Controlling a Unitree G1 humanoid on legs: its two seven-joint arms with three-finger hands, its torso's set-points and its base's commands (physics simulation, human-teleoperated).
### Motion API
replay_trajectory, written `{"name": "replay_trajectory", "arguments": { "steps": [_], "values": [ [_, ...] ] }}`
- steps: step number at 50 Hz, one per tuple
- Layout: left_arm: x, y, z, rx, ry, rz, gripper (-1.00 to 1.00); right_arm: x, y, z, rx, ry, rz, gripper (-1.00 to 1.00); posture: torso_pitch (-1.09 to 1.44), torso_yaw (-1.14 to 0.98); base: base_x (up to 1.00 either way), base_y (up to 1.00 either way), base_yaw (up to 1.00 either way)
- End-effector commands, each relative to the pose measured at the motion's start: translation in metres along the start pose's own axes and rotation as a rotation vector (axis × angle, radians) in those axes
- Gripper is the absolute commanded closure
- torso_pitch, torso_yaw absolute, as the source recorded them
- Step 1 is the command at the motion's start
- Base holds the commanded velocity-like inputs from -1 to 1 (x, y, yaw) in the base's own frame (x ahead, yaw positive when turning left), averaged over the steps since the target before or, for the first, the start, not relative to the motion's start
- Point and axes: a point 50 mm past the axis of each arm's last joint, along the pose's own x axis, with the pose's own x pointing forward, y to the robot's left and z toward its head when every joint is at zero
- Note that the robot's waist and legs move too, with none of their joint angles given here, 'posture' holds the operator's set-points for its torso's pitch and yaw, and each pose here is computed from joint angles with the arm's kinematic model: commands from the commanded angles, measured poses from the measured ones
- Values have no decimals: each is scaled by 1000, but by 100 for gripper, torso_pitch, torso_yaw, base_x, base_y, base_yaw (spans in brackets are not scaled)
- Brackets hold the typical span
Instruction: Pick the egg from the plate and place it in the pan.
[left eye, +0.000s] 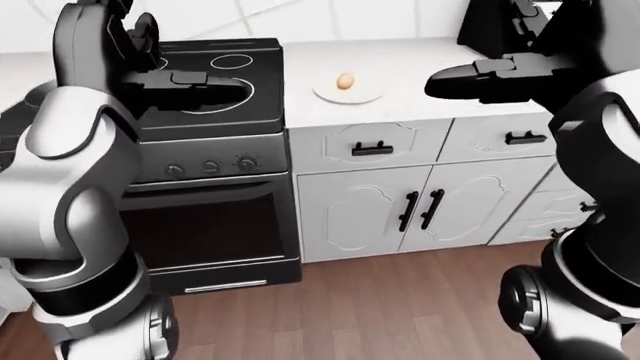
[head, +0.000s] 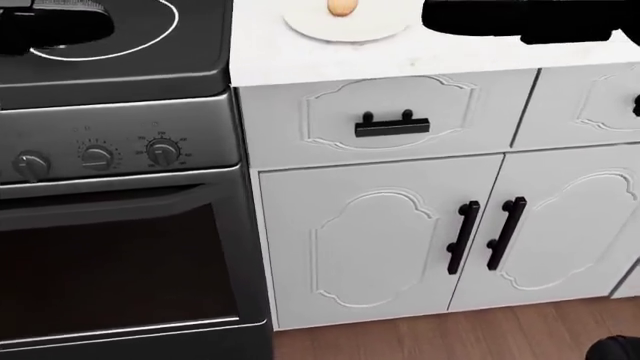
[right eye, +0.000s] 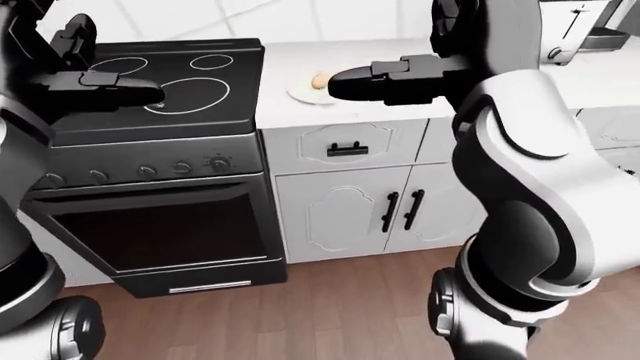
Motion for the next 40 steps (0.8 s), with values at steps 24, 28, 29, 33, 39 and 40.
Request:
{"name": "replay_trajectory", "arguments": {
  "steps": [24,28,29,33,39,40],
  "values": [
    [-3,-1,15,-5,-72,-2,-100,-1,-6,11,6,-53,-30,-100,0,0,15,0,0],
    [-3,0,16,-6,-73,-2,-100,-1,-6,9,4,-53,-29,-100,0,0,15,0,0],
    [-3,0,15,-6,-73,0,-100,-1,-6,9,4,-52,-29,-100,0,0,15,0,0],
    [-3,0,17,-6,-74,-1,-100,-1,-6,9,3,-53,-27,-100,0,0,15,0,0],
    [-3,0,17,-6,-75,0,-100,-1,-6,11,4,-55,-28,-100,0,0,15,0,0],
    [-3,0,17,-6,-75,0,-100,-1,-6,11,4,-55,-29,-100,0,0,15,0,0]
  ]
}}
